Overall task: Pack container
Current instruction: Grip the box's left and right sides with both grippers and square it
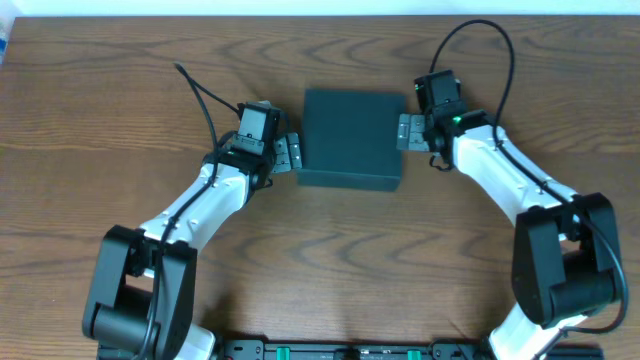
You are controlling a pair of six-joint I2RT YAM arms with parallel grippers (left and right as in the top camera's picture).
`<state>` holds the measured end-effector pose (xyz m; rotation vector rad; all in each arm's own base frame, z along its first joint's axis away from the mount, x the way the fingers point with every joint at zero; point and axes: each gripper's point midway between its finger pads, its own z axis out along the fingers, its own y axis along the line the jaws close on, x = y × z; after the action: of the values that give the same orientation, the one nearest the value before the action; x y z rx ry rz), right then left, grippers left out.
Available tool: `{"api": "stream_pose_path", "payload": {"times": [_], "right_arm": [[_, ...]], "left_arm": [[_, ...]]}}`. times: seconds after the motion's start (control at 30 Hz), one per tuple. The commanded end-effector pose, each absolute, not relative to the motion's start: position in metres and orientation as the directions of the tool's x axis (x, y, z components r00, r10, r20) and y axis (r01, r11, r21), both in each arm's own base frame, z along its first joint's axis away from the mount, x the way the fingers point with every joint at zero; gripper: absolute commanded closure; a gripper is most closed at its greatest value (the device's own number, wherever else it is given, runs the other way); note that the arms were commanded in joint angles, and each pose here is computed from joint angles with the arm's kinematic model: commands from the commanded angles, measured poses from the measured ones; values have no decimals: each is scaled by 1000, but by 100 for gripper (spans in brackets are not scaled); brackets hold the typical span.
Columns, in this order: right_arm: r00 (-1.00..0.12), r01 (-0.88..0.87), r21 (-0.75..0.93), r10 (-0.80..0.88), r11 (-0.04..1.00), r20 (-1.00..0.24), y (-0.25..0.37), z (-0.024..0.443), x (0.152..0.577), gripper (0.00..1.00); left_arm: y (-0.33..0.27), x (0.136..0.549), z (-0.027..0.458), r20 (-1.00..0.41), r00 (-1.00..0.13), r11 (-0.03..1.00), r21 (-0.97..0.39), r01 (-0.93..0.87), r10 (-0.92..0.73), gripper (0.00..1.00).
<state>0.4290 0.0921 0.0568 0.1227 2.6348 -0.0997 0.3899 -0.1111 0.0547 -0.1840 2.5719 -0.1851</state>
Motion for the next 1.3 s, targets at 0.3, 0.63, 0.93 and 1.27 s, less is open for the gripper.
{"api": "stream_pose_path", "payload": {"times": [0.3,0.63,0.93,1.27], "right_arm": [[-925,-58,127,-6,990,-380,173,34,399,1],[-917,-74,182,5,980,-398,187,38,403,1],[-911,-125,187,-38,974,-412,209,40,396,1],[-924,-98,184,-21,978,-382,210,36,387,1]], "left_arm": [[-128,374,62,-473,-868,976,-211,-54,-150,5],[-125,367,61,-449,-879,975,-208,-73,-161,5],[-121,369,67,-471,-869,979,-189,-70,-153,4],[-116,372,68,-493,-862,987,-150,-48,-117,5]]}}
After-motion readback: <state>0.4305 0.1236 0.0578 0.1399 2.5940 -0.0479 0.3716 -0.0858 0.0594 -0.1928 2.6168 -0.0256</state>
